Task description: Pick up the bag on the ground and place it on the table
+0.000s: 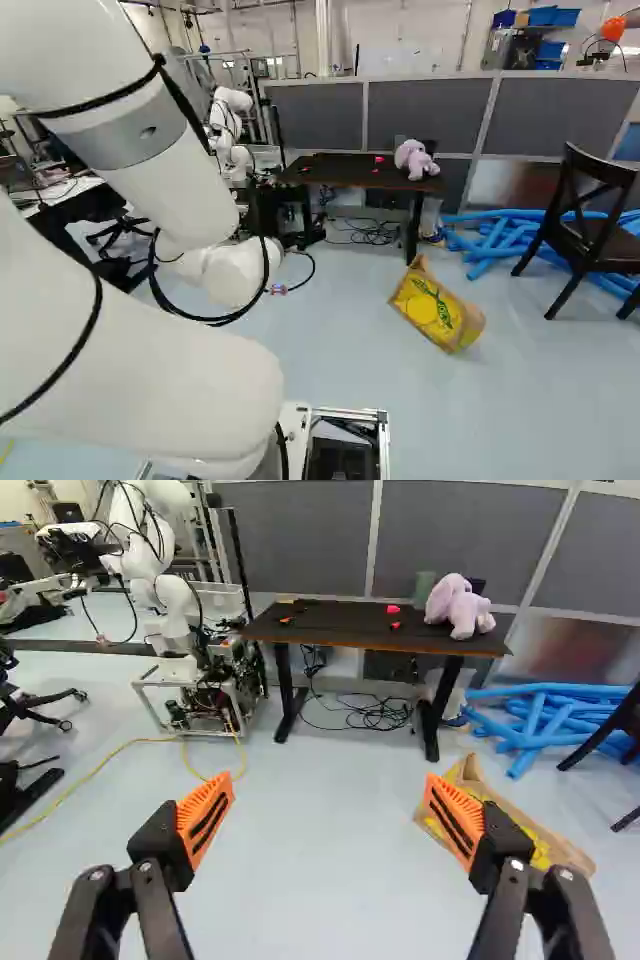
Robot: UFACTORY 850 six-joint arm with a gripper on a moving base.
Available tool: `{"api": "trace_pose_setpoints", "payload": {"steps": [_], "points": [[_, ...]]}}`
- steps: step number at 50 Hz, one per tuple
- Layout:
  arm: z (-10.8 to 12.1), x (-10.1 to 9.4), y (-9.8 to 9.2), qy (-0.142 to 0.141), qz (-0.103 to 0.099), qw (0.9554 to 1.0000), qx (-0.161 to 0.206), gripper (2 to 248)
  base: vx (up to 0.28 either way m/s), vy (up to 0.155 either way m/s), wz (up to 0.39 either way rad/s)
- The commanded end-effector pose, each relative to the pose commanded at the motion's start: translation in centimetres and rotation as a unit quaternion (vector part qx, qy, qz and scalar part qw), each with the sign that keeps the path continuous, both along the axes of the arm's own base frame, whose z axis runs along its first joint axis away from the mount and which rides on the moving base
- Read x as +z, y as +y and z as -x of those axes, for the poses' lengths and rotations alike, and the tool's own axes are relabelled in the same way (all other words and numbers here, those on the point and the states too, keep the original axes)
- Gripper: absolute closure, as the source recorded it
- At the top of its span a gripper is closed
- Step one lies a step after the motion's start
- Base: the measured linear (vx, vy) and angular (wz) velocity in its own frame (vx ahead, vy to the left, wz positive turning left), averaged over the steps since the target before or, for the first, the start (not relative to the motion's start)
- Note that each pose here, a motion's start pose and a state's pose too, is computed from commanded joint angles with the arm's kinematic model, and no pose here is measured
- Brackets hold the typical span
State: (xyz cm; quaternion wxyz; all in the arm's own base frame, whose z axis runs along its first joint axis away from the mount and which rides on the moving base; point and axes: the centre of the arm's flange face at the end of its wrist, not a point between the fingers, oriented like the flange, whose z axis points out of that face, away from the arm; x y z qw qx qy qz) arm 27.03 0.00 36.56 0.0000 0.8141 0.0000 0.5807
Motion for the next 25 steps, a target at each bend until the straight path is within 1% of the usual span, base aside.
{"api": "trace_pose_setpoints", "payload": {"steps": [17, 25], "points": [[0.0, 0.0, 0.0, 0.0, 0.0, 1.0, 0.0, 3, 0.0, 0.0, 0.0], [0.0, 0.0, 0.0, 0.0, 0.0, 1.0, 0.0, 3, 0.044, 0.0, -0.003]]}}
